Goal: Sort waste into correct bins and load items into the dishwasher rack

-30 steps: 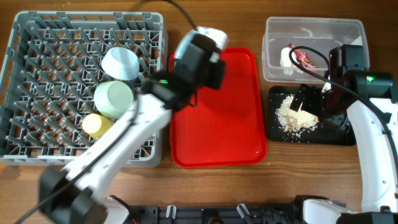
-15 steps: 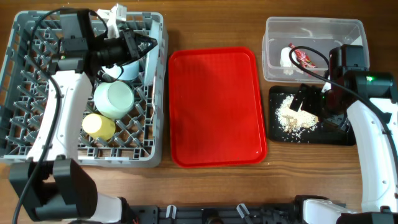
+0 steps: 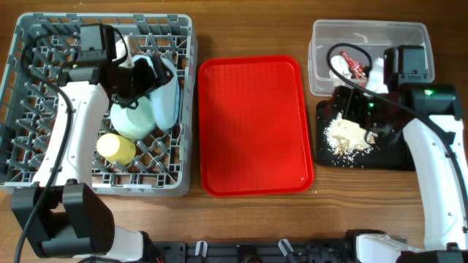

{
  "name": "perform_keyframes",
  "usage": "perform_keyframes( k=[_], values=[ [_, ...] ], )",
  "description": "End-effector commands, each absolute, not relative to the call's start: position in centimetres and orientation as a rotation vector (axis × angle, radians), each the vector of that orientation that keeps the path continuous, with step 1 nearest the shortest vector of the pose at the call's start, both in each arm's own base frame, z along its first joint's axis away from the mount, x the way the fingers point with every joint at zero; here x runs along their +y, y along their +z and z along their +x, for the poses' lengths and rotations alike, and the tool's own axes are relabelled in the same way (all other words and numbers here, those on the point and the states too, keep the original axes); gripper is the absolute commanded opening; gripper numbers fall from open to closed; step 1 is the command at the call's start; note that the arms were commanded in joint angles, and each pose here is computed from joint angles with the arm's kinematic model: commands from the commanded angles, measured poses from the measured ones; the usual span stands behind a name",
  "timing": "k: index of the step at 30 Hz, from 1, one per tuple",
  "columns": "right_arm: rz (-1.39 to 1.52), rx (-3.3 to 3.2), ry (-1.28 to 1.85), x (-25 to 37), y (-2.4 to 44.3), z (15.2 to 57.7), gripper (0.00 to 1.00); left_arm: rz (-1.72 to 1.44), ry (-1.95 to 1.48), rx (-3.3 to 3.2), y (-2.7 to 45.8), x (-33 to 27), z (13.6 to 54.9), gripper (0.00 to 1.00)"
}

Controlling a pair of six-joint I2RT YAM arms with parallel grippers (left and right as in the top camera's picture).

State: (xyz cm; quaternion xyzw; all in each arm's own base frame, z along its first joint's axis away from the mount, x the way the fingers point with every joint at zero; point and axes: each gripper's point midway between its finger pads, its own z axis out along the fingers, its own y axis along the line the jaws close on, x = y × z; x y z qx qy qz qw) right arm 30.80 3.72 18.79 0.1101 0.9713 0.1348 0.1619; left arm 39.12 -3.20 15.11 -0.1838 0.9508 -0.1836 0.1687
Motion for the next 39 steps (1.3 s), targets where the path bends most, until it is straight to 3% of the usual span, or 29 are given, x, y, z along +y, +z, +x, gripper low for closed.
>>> perform_keyframes(
  k=[1, 9, 11, 16, 26, 39],
  values=[
    [0.138, 2.684, 0.479, 7.0, 20.5, 32.3, 1.00, -0.586, -0.317, 2.745, 14.2, -0.6, 38.2, 1.00],
    [0.213, 2.721, 0.370, 6.2, 19.8, 31.7, 1.00, -0.445, -0.331, 2.731, 16.6, -3.3, 37.1, 1.00],
    [0.213, 2.729, 0.359, 6.1, 19.8, 31.4, 0.95, -0.434, -0.241, 2.775, 16.9, -3.2, 35.1, 1.00],
    [0.217, 2.604, 0.297, 4.9, 22.6, 30.1, 0.96, -0.379, -0.205, 2.804, 18.5, -3.9, 31.4, 1.00],
    [0.216, 2.338, 0.228, 2.6, 23.1, 22.0, 1.00, -0.279, -0.326, 2.283, 21.7, -3.3, 21.4, 1.00],
    [0.229, 2.451, 0.209, 2.7, 20.8, 23.0, 1.00, -0.270, -0.335, 2.230, 22.8, -3.2, 20.6, 1.00]
  ],
)
